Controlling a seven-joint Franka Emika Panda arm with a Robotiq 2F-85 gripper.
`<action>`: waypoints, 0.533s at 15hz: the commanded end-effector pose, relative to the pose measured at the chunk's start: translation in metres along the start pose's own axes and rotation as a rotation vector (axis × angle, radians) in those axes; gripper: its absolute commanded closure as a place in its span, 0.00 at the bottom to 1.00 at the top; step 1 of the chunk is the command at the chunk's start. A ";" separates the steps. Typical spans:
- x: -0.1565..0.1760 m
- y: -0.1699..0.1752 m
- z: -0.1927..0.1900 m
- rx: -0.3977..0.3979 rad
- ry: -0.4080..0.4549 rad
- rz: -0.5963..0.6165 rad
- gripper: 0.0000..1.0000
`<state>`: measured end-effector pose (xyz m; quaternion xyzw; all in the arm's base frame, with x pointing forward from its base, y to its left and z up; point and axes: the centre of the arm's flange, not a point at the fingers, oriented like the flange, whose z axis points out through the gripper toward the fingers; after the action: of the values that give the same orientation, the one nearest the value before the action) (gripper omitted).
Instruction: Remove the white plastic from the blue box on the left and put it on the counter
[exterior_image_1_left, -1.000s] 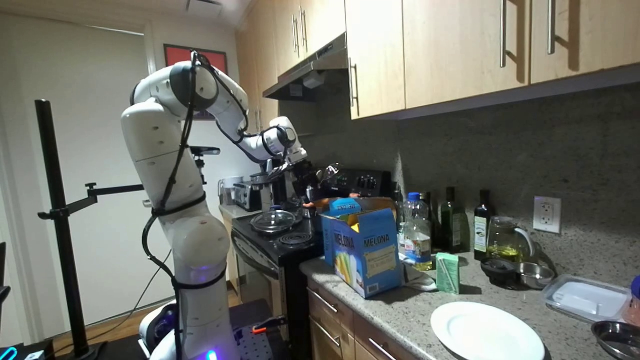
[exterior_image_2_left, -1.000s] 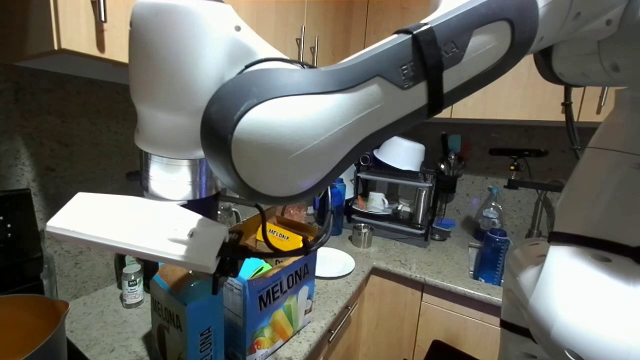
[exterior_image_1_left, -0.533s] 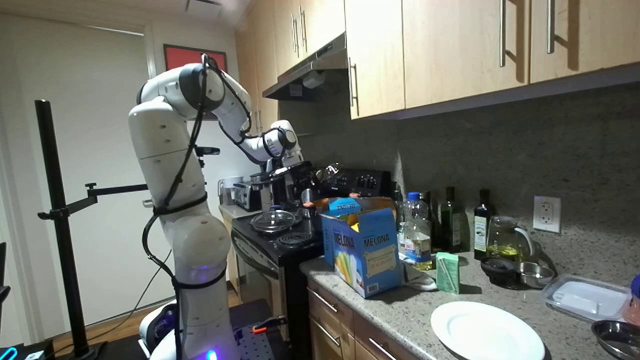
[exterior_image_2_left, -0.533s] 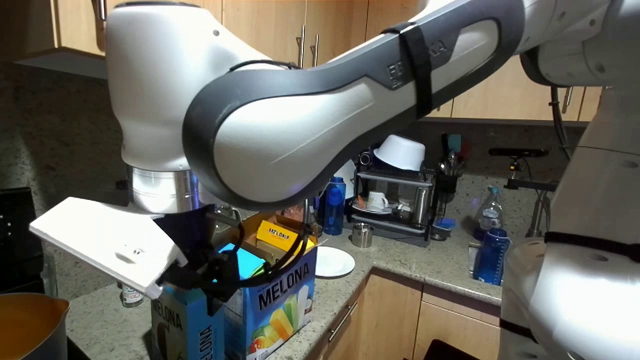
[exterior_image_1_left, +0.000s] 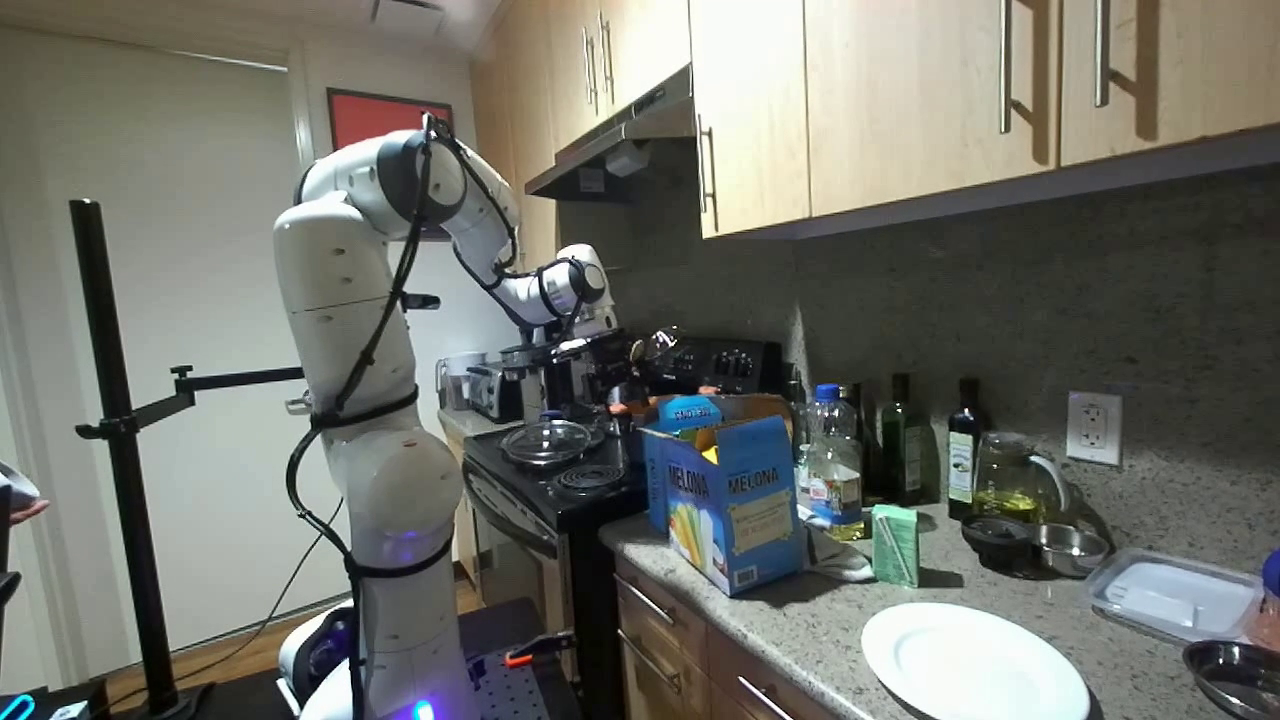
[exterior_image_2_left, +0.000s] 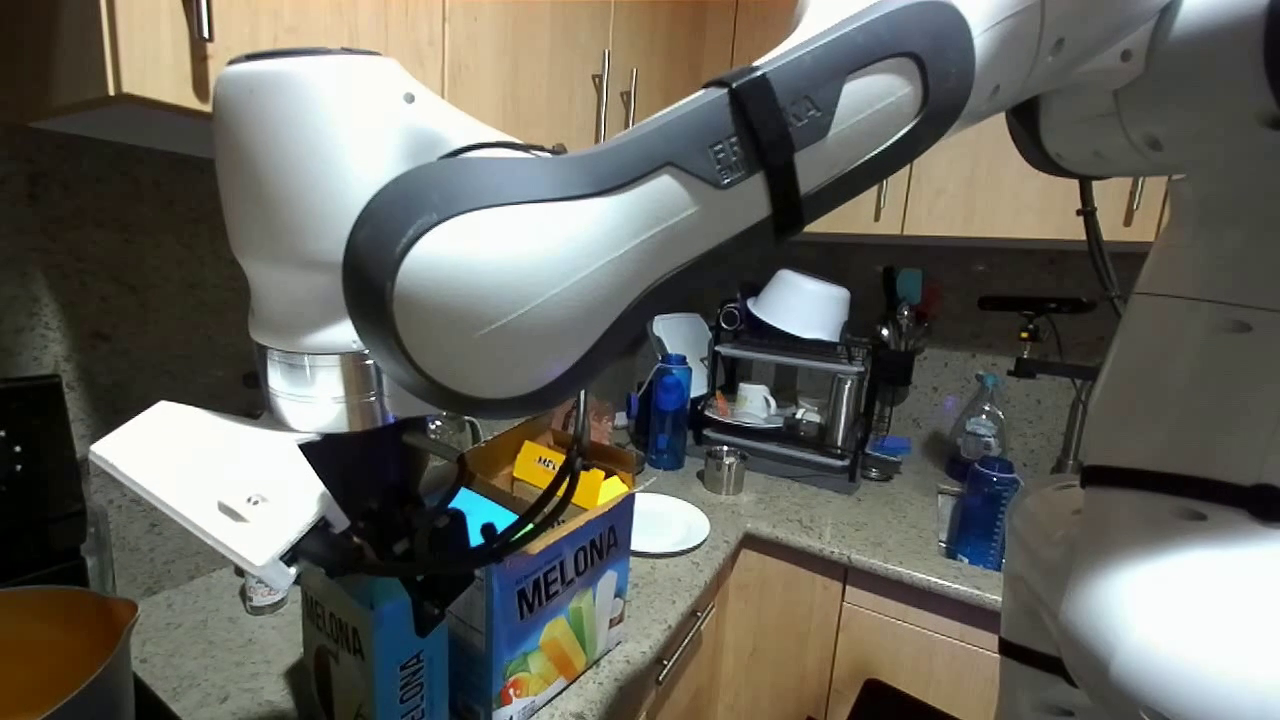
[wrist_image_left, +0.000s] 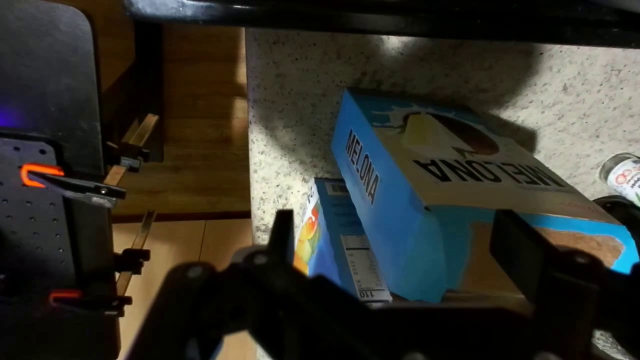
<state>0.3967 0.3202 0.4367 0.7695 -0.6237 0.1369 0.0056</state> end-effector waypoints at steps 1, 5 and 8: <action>0.001 -0.003 0.000 0.004 0.006 0.013 0.00; 0.024 -0.017 -0.006 0.025 0.012 0.095 0.00; 0.039 -0.027 -0.009 0.029 0.006 0.143 0.00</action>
<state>0.4188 0.2964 0.4468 0.7466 -0.6502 0.1408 -0.0012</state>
